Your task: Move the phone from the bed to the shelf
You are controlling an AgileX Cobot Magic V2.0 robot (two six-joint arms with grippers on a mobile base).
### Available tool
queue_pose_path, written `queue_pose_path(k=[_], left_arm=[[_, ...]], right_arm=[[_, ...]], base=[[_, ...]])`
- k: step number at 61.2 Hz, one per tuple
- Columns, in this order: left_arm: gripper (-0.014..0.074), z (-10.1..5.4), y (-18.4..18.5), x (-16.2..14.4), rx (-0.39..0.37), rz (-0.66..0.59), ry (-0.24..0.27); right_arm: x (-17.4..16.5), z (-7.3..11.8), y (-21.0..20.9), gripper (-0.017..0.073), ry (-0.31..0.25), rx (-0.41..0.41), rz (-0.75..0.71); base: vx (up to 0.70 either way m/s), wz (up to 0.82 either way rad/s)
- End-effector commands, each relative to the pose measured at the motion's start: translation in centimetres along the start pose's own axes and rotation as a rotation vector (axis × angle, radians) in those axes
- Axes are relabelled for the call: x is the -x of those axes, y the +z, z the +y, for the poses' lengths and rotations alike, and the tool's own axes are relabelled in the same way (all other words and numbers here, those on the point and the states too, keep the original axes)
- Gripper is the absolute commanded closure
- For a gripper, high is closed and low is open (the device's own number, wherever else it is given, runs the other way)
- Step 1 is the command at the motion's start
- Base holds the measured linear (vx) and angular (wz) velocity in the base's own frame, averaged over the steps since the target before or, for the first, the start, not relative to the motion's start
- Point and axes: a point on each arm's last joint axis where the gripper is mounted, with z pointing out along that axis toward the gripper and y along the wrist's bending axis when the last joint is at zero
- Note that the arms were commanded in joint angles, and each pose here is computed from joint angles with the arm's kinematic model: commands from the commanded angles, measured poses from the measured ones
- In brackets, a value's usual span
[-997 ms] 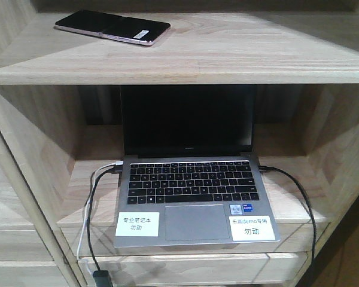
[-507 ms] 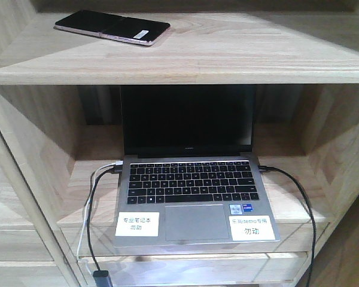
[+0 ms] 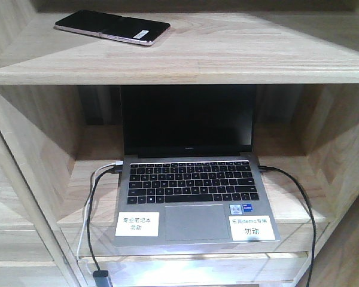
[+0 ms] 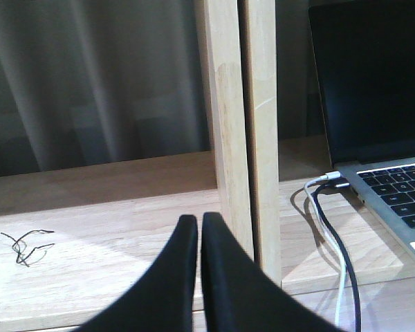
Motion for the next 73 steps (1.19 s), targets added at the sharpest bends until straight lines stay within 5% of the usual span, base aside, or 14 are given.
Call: queue_pose_path(k=[1, 18, 25, 35, 73], left_arm=[[0.0592, 0.2, -0.2, 1.4, 0.013, -0.097, -0.015], [0.0592, 0.2, -0.2, 1.4, 0.013, -0.097, -0.015], [0.0592, 0.2, -0.2, 1.4, 0.013, -0.097, -0.015], [0.0592, 0.2, -0.2, 1.4, 0.013, -0.097, -0.015], [0.0592, 0.2, -0.2, 1.4, 0.013, -0.097, -0.015]], right_arm=[[0.1, -0.4, -0.2, 0.0566, -0.02, -0.063, -0.101], [-4.2, -1.2, 0.8, 0.0566, -0.009, -0.101, -0.137], [-6.2, -1.4, 1.2, 0.0566, -0.052, -0.11, -0.093], [-6.3, -1.4, 1.1, 0.0566, -0.105, -0.113, -0.077], [-6.3, -1.4, 1.1, 0.0566, -0.109, -0.113, -0.077]], base=[[0.0, 0.0], [0.0, 0.0], [0.0, 0.0], [0.0, 0.0], [0.0, 0.0]])
